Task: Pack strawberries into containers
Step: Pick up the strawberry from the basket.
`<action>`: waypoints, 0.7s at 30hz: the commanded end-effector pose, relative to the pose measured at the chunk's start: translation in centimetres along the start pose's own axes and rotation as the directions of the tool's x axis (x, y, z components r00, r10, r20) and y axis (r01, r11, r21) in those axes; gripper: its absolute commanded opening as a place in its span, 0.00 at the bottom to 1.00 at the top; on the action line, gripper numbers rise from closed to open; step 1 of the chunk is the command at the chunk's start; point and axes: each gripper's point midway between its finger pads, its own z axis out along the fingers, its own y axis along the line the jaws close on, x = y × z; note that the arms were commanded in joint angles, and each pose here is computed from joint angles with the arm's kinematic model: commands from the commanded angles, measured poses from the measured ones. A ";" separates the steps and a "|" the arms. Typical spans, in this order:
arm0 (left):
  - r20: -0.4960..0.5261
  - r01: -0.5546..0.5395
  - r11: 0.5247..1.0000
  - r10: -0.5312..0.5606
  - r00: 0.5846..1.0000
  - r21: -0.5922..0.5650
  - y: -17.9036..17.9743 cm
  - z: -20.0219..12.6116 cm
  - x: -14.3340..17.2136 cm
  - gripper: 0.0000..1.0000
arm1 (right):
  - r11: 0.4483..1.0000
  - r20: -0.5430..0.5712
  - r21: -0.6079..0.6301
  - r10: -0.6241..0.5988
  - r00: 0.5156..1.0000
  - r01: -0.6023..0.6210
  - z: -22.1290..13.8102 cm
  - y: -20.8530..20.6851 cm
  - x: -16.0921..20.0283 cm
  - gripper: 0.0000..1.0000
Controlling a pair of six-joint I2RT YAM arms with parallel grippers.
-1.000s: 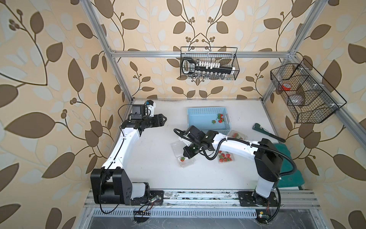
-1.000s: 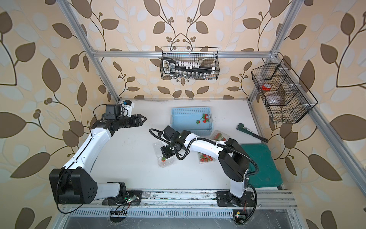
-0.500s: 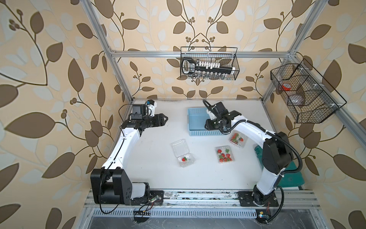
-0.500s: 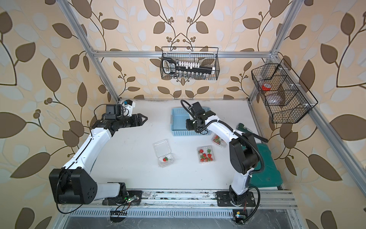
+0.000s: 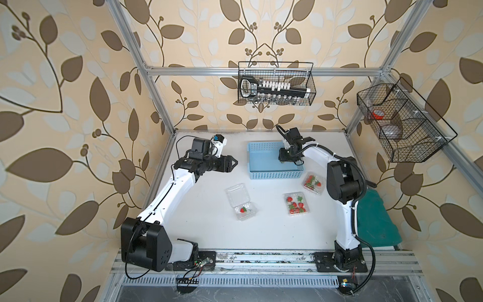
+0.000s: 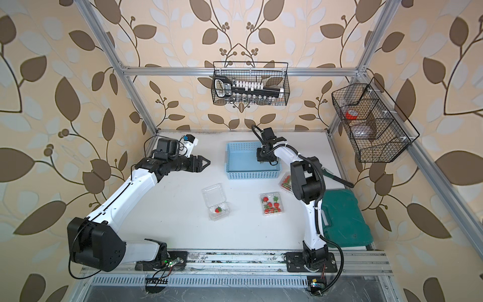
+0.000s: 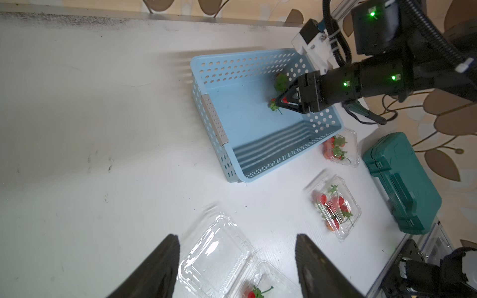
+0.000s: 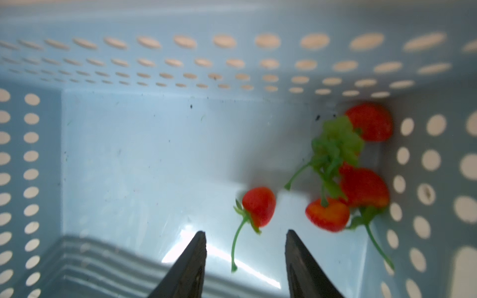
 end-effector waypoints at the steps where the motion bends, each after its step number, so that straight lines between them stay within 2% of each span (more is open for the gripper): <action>1: -0.009 -0.021 1.000 0.021 1.000 -0.006 0.3 0.2 0.2 0.73 | 0.998 -0.009 -0.033 0.056 0.998 -0.056 1.1 -0.2 -0.8 0.50; 13: -0.012 -0.025 1.000 0.025 1.000 -0.005 0.2 0.2 0.1 0.73 | 0.999 -0.058 0.025 0.024 0.998 -0.023 3.0 -0.9 0.5 0.50; 21: -0.007 -0.026 1.000 0.026 1.000 -0.003 0.1 0.0 0.1 0.72 | 0.996 -0.082 0.076 -0.047 0.996 0.053 3.2 -0.1 1.7 0.43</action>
